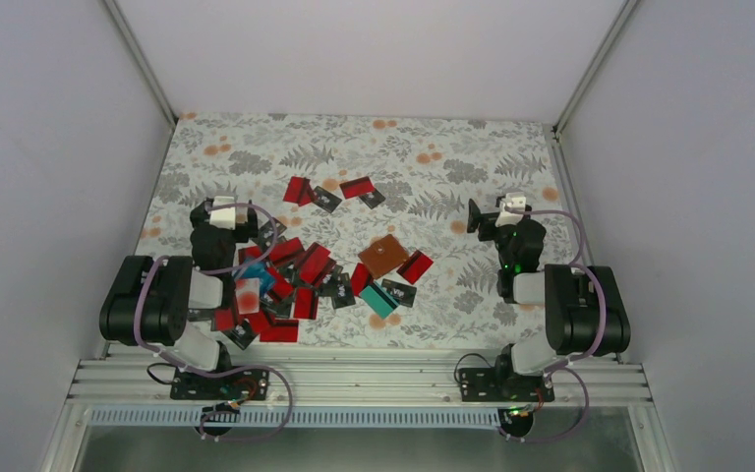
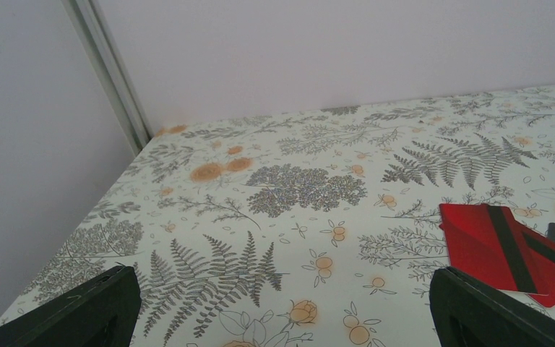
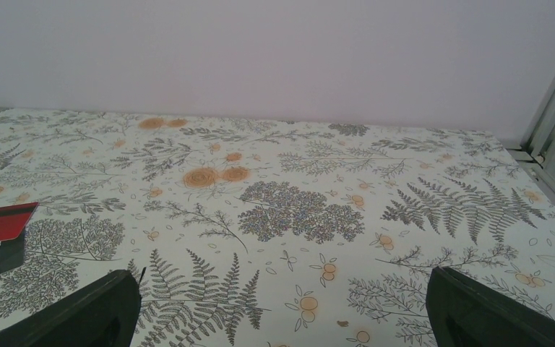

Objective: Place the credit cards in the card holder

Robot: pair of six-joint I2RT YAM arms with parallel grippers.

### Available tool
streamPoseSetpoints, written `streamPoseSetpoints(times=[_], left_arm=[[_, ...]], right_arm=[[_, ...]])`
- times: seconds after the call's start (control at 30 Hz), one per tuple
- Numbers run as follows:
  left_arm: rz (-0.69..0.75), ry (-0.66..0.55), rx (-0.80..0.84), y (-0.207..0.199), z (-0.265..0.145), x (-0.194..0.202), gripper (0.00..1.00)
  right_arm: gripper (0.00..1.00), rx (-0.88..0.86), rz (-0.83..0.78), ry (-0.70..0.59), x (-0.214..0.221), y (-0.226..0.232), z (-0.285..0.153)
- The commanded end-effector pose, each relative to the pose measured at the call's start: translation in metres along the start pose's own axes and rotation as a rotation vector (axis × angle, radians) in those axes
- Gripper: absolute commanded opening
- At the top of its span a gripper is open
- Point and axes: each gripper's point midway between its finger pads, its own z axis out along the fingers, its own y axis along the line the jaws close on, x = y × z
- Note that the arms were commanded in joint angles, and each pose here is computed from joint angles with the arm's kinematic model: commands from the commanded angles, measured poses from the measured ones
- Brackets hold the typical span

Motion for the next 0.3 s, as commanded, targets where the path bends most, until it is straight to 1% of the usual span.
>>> streamPoseSetpoints(times=[0.0, 0.27], left_arm=[[-0.021, -0.057, 0.022, -0.0031, -0.0013, -0.0134, 1.00], [-0.021, -0.058, 0.022, -0.0031, -0.0013, -0.0138, 1.00]], right_arm=[[1.00, 0.006, -0.012, -0.042, -0.0079, -0.0022, -0.0017], [1.00, 0.005, -0.013, -0.044, -0.0089, -0.0021, -0.0016]])
